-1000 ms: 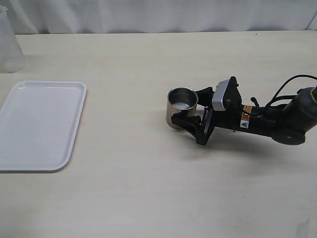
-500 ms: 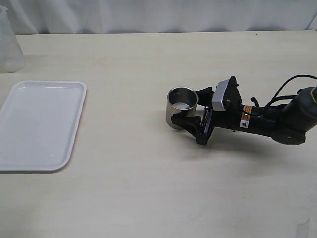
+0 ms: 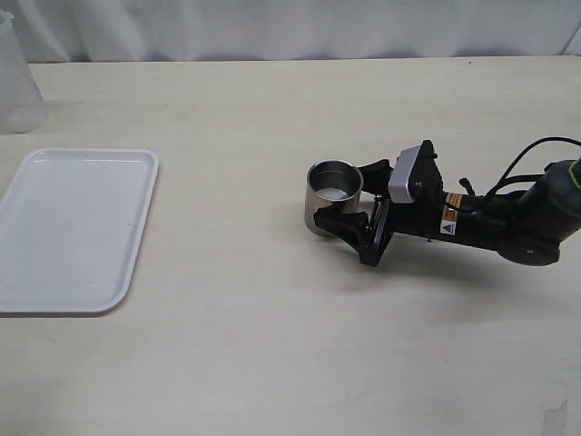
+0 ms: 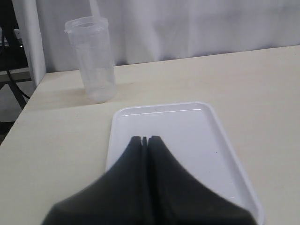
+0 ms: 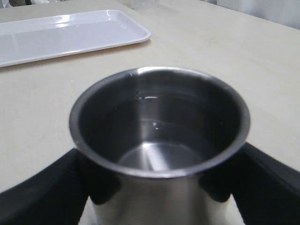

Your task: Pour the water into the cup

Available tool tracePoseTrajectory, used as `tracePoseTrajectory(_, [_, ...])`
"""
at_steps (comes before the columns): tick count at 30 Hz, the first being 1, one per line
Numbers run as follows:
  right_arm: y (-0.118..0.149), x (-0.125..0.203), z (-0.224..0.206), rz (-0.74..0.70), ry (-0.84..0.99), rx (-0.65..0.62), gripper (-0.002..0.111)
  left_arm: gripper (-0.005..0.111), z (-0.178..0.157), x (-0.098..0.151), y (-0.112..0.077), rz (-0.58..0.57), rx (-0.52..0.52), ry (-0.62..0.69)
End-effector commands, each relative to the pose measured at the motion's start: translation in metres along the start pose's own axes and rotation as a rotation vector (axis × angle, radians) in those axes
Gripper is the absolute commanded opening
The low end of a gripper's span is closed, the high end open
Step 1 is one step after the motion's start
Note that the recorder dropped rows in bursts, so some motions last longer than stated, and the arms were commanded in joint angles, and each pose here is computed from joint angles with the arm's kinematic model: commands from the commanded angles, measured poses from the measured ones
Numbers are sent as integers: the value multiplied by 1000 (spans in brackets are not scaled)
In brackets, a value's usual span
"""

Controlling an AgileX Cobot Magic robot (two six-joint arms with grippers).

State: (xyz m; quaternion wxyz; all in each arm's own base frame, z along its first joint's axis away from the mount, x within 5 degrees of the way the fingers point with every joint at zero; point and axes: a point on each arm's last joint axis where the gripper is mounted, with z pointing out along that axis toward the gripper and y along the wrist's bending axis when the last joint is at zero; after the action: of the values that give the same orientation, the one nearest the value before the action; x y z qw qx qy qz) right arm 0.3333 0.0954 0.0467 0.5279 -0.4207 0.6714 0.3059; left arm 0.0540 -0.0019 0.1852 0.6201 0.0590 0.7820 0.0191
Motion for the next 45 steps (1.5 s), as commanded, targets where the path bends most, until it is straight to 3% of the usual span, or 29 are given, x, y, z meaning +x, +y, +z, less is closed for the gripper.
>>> tracePoseTrajectory(1, [-1, -4, 0, -11, -23, -8, 4, 0, 0, 1, 0, -10, 0, -4])
tracePoseTrajectory(34, [-2, -4, 1, -17, -25, -10, 4, 0, 0, 1, 0, -10, 0, 4])
tracePoseTrajectory(45, [-5, -19, -1, 0, -48, 6, 4, 0, 0, 1, 0, -10, 0, 4])
